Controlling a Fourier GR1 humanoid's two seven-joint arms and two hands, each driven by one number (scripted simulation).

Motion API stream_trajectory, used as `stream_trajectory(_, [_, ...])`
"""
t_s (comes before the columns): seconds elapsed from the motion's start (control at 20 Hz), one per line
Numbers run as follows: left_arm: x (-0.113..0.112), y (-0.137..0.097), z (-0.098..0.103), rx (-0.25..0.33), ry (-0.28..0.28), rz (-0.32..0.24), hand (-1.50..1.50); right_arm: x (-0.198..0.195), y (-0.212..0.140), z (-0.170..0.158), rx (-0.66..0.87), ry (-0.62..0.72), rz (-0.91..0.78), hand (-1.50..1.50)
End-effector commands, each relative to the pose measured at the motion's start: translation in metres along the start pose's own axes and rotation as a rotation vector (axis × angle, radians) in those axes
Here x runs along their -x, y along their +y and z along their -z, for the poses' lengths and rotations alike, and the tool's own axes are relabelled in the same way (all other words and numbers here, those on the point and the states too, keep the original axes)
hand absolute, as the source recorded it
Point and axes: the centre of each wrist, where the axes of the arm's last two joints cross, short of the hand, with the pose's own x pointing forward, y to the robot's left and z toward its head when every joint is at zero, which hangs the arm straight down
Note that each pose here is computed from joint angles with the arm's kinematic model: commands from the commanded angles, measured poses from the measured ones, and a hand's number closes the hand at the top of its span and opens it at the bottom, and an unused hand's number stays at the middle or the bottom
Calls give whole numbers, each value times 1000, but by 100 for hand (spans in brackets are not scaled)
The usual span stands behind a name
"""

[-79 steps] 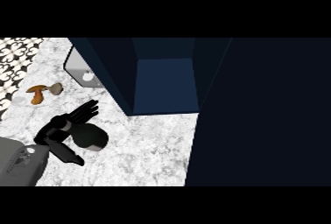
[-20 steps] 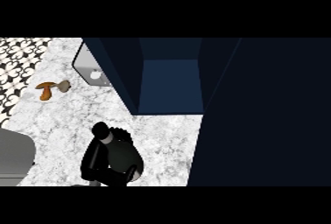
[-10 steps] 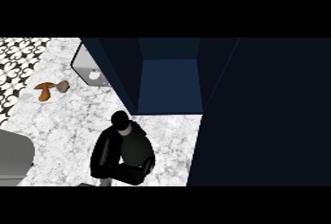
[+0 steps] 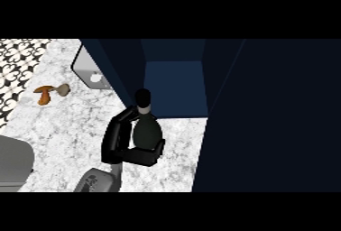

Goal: Pick up the wine, place it into the cabinet and close the cabinet

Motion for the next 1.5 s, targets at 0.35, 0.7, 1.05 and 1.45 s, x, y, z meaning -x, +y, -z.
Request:
stream_trajectory(0.35, [6, -8, 54, 13, 47, 43, 150, -47, -14, -30, -30, -44, 54, -150])
stream_trajectory(0.7, [10, -35, 83, 21, 19, 43, 150, -31, -8, -18, -44, -61, 73, -150])
stream_trajectory(1.05, [25, -25, 103, -17, 62, 21, 150, -29, -12, -22, -33, -51, 102, -150])
stream_trajectory(1.45, [22, -29, 131, -16, 93, 77, 150, -29, -14, -23, -35, -61, 96, -150])
